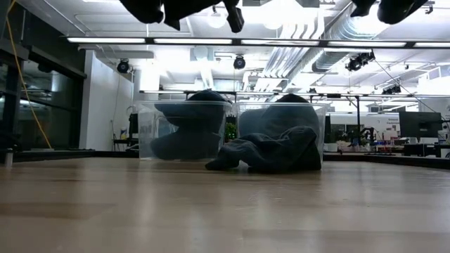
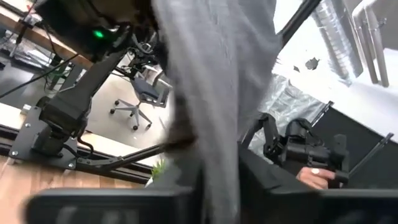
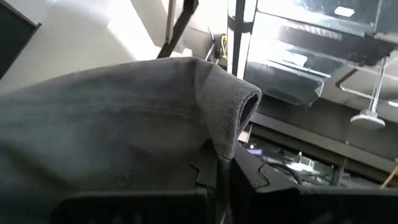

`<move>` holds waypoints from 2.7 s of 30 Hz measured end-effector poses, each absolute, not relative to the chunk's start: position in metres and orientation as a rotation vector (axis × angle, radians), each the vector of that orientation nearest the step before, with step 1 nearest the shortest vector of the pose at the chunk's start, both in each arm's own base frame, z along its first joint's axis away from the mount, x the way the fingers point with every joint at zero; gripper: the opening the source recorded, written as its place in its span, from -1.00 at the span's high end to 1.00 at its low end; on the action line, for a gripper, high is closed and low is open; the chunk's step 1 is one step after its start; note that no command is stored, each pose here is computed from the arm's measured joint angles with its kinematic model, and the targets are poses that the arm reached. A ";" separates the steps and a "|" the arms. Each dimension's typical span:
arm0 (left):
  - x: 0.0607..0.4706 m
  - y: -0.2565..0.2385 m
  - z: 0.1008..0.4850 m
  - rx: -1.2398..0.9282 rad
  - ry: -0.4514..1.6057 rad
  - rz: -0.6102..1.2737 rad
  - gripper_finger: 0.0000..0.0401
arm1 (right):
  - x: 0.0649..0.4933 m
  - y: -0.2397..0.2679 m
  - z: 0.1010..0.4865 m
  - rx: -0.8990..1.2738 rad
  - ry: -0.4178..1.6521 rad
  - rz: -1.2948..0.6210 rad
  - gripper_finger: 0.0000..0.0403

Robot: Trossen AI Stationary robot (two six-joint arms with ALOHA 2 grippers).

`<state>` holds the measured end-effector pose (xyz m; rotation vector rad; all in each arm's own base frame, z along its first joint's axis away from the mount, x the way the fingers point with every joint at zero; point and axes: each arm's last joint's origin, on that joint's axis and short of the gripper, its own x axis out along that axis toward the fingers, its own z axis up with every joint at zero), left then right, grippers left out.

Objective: Pick and place caps into container
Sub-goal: Put the gray cap into the right transparent container

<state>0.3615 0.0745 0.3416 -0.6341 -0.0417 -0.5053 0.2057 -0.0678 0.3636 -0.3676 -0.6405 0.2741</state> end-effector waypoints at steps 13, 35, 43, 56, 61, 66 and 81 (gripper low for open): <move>0.361 0.075 0.342 -0.607 -0.051 -0.496 0.97 | 0.202 -0.085 0.360 -0.315 -0.572 0.242 0.91; 0.365 0.079 0.331 -0.595 -0.015 -0.337 0.97 | 0.154 -0.107 0.374 -0.330 -0.470 0.006 -0.06; 0.365 0.080 0.332 -0.591 -0.027 -0.326 0.97 | 0.133 -0.106 0.373 -0.312 -0.366 -0.084 -0.19; 0.365 0.079 0.332 -0.587 -0.023 -0.342 0.97 | 0.117 -0.112 0.352 -0.200 -0.128 -0.312 -0.19; 0.364 0.083 0.332 -0.582 -0.023 -0.346 0.97 | 0.111 -0.111 0.347 -0.199 -0.061 -0.411 -0.19; 0.362 0.091 0.332 -0.591 -0.024 -0.332 0.97 | 0.105 -0.106 0.345 -0.199 -0.019 -0.480 -0.19; 0.356 0.114 0.324 -0.632 0.022 -0.218 0.97 | 0.076 -0.069 0.349 -0.238 -0.035 -0.413 -0.19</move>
